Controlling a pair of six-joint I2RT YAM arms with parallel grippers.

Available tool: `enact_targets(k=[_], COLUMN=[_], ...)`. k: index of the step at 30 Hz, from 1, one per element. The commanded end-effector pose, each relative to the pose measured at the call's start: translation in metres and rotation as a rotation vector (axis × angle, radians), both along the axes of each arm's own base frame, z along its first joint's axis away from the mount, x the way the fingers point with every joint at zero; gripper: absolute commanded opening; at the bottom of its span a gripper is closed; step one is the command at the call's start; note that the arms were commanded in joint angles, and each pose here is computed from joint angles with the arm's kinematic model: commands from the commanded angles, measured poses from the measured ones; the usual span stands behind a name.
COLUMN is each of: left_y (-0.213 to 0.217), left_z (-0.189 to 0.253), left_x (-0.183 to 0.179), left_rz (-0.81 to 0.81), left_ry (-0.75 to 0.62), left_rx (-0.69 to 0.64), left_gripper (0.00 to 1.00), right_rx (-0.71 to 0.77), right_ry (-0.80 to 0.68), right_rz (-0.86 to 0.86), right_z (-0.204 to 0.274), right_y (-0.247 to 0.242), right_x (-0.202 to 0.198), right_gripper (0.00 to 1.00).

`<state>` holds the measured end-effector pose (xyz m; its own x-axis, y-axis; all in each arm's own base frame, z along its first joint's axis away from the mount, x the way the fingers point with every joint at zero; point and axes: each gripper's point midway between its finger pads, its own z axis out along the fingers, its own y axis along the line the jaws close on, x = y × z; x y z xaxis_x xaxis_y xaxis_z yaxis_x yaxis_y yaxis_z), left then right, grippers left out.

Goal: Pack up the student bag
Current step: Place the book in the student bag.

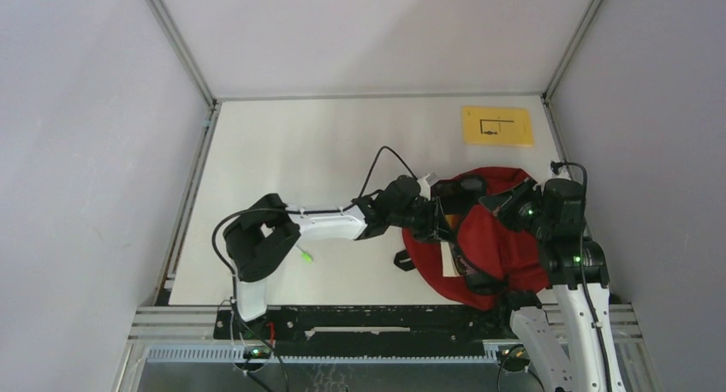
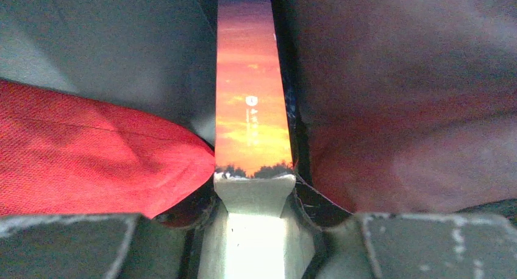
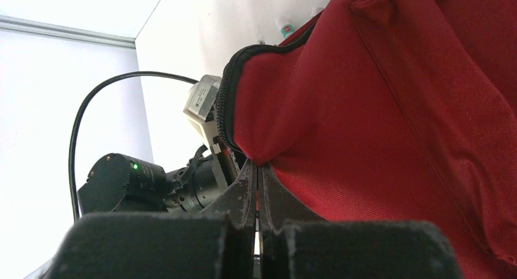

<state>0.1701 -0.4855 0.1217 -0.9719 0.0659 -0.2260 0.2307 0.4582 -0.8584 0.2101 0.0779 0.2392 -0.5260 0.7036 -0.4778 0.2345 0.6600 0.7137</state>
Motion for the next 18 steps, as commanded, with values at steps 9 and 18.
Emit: enact_targets(k=[9,18], left_y=[-0.033,-0.079], left_z=[0.121,0.074], left_x=[0.059,0.051], left_rz=[0.196,0.169], left_ry=[-0.099,-0.050], left_rx=[-0.530,-0.429], left_gripper=[0.00,0.23], right_rx=[0.033,0.032], right_ry=[-0.126,-0.118], right_rz=[0.016,-0.001], right_z=[0.033,0.032], right_y=[0.005,0.002], right_x=[-0.002,-0.001], right_gripper=[0.00,0.00])
